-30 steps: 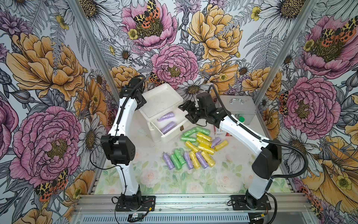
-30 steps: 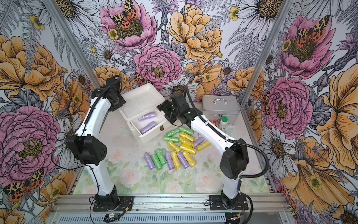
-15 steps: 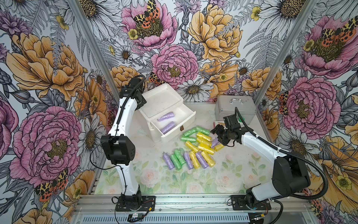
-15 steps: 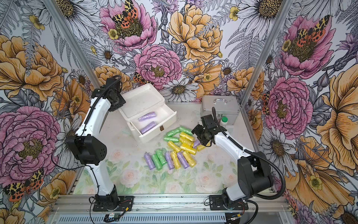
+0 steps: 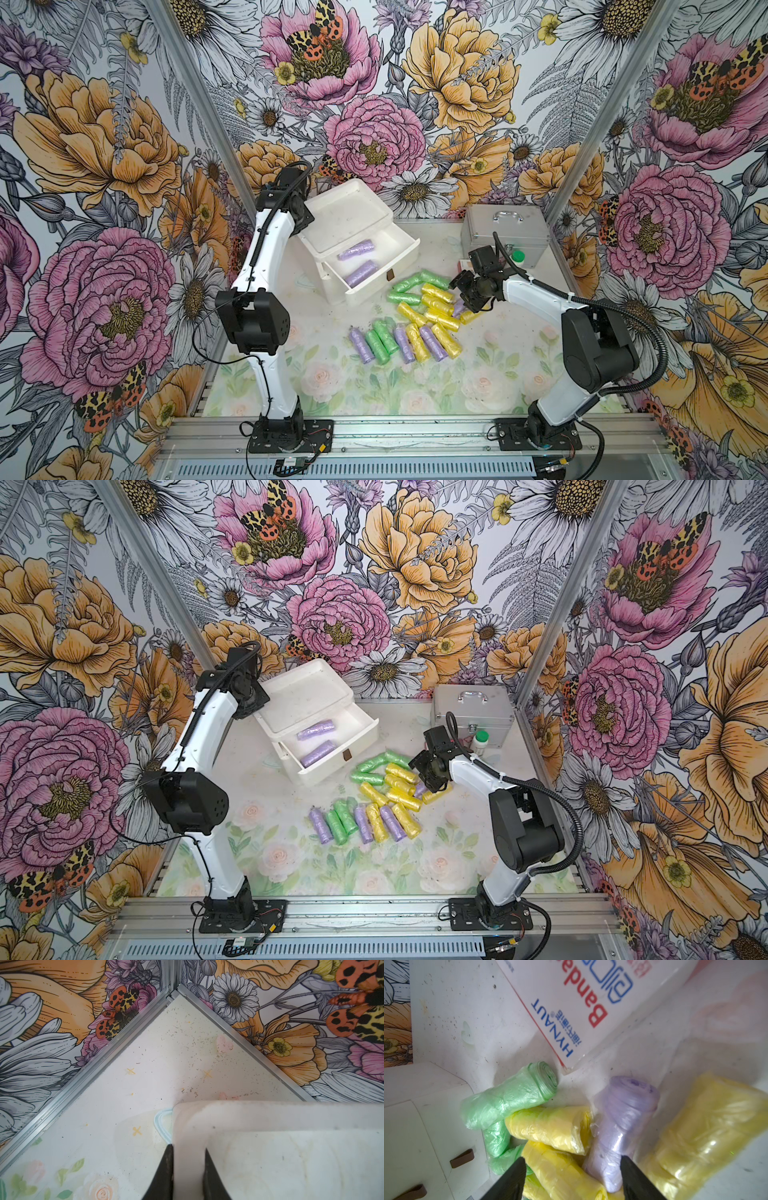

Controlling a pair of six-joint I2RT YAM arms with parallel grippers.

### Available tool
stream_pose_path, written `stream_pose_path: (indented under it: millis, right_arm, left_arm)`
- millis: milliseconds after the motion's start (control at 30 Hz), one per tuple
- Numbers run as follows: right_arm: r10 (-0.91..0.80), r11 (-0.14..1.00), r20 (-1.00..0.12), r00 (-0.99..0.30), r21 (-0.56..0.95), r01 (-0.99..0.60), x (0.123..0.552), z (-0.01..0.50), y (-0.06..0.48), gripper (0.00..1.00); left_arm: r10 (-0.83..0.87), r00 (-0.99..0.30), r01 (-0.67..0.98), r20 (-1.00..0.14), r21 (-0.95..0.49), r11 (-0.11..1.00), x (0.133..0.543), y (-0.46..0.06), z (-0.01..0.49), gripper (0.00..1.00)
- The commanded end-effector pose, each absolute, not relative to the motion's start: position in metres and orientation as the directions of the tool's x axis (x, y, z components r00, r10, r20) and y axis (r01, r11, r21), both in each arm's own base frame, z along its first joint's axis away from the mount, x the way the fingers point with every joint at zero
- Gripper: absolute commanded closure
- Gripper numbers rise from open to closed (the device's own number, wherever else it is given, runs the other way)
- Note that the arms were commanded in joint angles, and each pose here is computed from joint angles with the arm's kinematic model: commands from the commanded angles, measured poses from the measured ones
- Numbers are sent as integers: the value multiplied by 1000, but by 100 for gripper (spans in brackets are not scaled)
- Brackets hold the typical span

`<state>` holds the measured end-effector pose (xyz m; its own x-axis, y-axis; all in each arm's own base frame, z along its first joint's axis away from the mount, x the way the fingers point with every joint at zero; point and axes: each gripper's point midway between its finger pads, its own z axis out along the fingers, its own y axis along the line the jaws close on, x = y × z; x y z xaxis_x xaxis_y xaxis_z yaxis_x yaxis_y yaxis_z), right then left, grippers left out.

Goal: Sort the rolls of trash bags by color and place them into the drawer
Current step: Pick up the roll of trash bags from the center of the board.

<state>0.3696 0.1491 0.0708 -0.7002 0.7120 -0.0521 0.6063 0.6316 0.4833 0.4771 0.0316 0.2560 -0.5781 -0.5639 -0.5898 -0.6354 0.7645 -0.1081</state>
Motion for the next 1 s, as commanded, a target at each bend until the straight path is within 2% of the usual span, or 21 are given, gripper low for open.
stream_pose_path:
  millis: [0,433,533,667,967]
  right_arm:
    - [747,613,-60,-662,448,651,372,57,139,28]
    - [783,585,-28,-622,376,719,358,23,129,31]
    - [787,580,-19,-617,362,729,355,16,128,38]
    - [792,579,-24,-610,349,737,351,11,124,52]
    - [799,580,-119,-590,413,702,350,48,111,63]
  left_arm:
    - [-631,-633,-603,-448,-227,765,485,-7,221,100]
    - [-633,-637,-606,-440,-223,764,484,-7,218,100]
    - [-633,-636,-605,-442,-224,764,484,-7,219,100]
    - [-632,-635,-605,-445,-223,765,483,-6,220,100]
    - [-633,-635,-605,-443,-224,764,484,-6,219,100]
